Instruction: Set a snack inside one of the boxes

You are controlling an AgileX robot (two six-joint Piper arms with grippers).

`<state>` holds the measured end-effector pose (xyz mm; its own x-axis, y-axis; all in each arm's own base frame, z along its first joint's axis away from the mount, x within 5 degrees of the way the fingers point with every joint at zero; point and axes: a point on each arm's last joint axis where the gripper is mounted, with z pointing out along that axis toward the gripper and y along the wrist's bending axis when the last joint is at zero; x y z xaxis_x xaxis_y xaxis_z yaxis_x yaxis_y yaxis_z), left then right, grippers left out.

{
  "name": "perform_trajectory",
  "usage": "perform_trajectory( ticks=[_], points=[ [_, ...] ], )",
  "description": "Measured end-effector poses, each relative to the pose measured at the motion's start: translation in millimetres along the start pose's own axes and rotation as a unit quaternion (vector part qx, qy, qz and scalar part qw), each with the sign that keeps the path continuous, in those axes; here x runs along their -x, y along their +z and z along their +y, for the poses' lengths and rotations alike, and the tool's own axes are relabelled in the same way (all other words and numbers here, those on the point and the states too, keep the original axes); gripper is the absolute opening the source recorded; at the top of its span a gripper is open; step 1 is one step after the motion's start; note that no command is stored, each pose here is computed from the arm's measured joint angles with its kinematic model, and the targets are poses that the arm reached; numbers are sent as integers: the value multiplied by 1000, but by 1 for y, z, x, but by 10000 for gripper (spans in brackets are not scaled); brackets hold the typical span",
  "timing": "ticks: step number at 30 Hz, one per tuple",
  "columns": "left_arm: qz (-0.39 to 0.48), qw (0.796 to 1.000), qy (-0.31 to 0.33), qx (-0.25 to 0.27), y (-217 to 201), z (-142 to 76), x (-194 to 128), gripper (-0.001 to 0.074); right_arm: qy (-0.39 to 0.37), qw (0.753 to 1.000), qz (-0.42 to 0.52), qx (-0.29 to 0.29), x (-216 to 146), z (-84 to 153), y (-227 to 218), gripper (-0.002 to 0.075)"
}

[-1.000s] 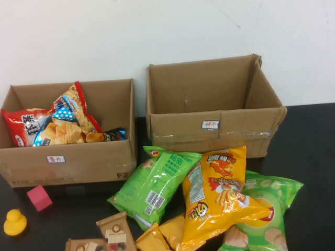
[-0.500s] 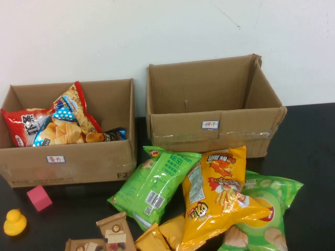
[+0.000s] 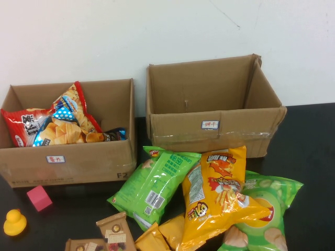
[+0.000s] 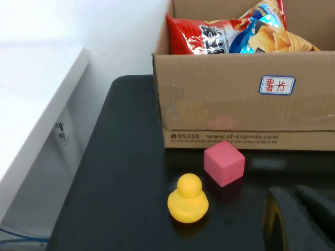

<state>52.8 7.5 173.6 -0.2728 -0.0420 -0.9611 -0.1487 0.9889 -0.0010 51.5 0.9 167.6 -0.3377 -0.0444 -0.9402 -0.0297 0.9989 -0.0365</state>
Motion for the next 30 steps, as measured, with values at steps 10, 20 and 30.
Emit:
perform_trajectory(
  ticks=[10, 20, 30],
  points=[
    [0, 1000, -1, 0, 0, 0, 0, -1, 0, 1000, 0, 0, 0, 0, 0, -1],
    [4, 999, 12, -47, 0, -5, 0, -1, 0, 1000, 0, 0, 0, 0, 0, -1],
    [3, 999, 13, -51, -1, -6, 0, -2, 0, 1000, 0, 0, 0, 0, 0, -1]
  ],
)
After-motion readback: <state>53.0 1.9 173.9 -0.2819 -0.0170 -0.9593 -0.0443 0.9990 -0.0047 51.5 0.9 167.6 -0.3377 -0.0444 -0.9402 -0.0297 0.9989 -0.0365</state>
